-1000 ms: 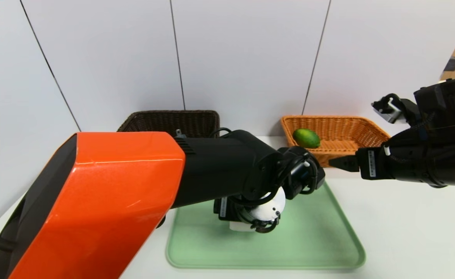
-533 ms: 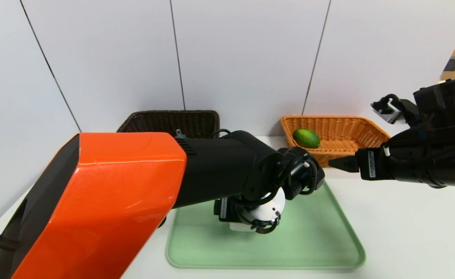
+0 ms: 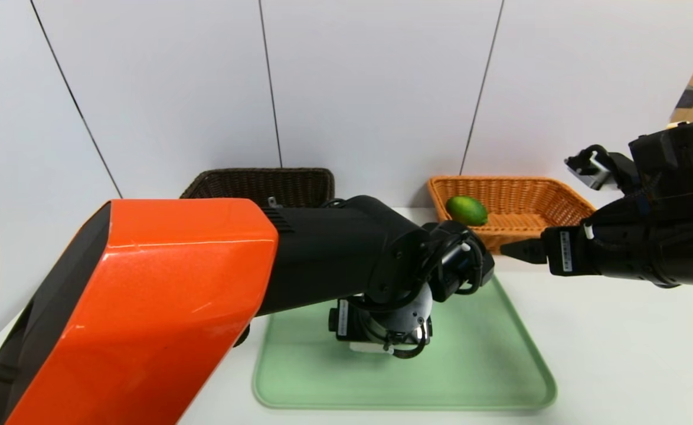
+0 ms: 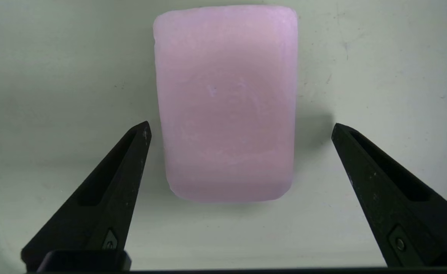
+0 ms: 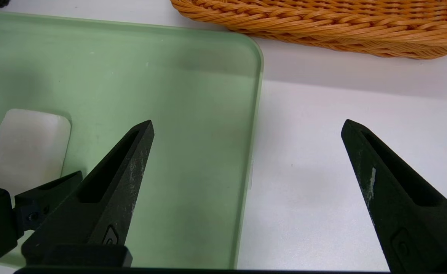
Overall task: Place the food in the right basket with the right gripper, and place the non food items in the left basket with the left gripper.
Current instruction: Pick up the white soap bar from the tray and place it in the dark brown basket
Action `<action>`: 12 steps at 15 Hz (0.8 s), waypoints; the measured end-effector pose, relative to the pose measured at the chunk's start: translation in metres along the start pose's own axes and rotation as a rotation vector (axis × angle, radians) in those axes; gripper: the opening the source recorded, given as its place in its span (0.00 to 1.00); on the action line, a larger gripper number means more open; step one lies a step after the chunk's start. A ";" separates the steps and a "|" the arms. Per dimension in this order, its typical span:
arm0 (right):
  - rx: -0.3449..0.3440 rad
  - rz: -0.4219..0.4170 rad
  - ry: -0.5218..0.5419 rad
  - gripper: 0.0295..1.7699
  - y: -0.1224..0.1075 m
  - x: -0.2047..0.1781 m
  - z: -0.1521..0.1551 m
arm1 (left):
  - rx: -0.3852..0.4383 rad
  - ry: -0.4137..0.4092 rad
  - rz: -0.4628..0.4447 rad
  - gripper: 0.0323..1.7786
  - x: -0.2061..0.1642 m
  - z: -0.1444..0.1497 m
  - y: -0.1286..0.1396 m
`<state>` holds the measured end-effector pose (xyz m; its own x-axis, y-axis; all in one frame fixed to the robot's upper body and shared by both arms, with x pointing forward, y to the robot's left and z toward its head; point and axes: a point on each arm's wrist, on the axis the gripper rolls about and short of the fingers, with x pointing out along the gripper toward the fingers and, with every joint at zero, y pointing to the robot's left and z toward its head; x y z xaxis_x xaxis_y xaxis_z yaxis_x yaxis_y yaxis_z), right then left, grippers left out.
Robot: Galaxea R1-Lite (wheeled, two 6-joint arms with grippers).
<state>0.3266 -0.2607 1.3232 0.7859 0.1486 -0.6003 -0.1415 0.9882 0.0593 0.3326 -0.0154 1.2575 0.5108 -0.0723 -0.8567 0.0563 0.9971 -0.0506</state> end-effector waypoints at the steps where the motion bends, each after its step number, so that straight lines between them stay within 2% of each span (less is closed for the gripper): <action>1: 0.000 0.000 0.000 0.96 0.000 0.000 0.000 | 0.000 0.000 0.000 0.95 0.000 0.000 0.000; 12: -0.002 0.000 0.008 0.96 0.000 0.001 -0.002 | -0.002 0.013 -0.008 0.95 0.001 0.000 0.000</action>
<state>0.3259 -0.2607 1.3210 0.7807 0.1486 -0.6069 -0.1430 0.9880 0.0580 0.3336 -0.0154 1.2564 0.4995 -0.0803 -0.8626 0.0589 0.9965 -0.0587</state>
